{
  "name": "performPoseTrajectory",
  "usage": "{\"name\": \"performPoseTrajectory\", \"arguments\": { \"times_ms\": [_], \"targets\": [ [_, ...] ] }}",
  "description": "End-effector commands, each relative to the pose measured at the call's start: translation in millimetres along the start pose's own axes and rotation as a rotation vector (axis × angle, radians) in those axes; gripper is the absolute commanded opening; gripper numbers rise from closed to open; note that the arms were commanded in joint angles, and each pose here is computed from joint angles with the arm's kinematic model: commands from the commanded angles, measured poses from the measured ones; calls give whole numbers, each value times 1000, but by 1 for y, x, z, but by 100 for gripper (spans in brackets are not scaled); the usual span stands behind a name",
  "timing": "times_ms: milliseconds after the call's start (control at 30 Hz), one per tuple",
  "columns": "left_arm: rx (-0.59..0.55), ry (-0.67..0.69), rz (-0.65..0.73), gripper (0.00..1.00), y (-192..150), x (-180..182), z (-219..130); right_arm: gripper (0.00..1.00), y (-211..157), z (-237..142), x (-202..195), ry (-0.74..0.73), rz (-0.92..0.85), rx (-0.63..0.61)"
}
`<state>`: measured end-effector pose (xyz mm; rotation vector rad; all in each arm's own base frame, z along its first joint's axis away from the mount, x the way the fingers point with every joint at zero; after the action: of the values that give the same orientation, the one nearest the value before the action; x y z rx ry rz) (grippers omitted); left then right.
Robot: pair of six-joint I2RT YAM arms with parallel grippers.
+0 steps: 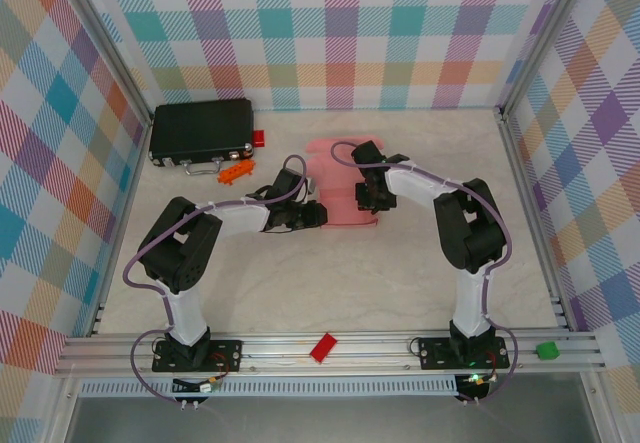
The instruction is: Fold the paper box
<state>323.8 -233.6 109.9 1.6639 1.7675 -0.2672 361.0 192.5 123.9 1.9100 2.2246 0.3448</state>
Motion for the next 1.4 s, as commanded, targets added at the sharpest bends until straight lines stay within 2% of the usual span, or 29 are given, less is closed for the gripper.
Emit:
{"name": "performPoseTrajectory", "arguments": {
  "times_ms": [0,200,400,633,967,1367],
  "targets": [
    [38,13,-7,27,-9,4,5,31,10,-18,0,43,35,-44],
    [40,12,-8,27,-9,3,5,23,11,-17,-1,72,56,-39],
    [40,14,-7,27,-9,3,4,24,11,-17,-5,87,80,-43],
    [42,17,-8,27,-10,4,4,28,12,-15,-8,35,83,-40],
    [45,14,-8,27,-10,4,4,20,12,-11,-9,19,81,-32],
    [45,21,-9,26,-11,5,4,19,13,-11,-13,-39,80,-31]
  ]
}}
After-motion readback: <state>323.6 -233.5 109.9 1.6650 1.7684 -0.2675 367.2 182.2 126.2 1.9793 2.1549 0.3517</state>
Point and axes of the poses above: each hand's point on the last joint's axis, 136 mm out from that joint toward the fingers, its own z axis out along the fingers, its own x axis along the line the jaws close on, y = z × x, the point moved 9 cm from there along -z, back along the fingers, and after that the axes turned 7 degrees about -z, right-handed, at the moved point
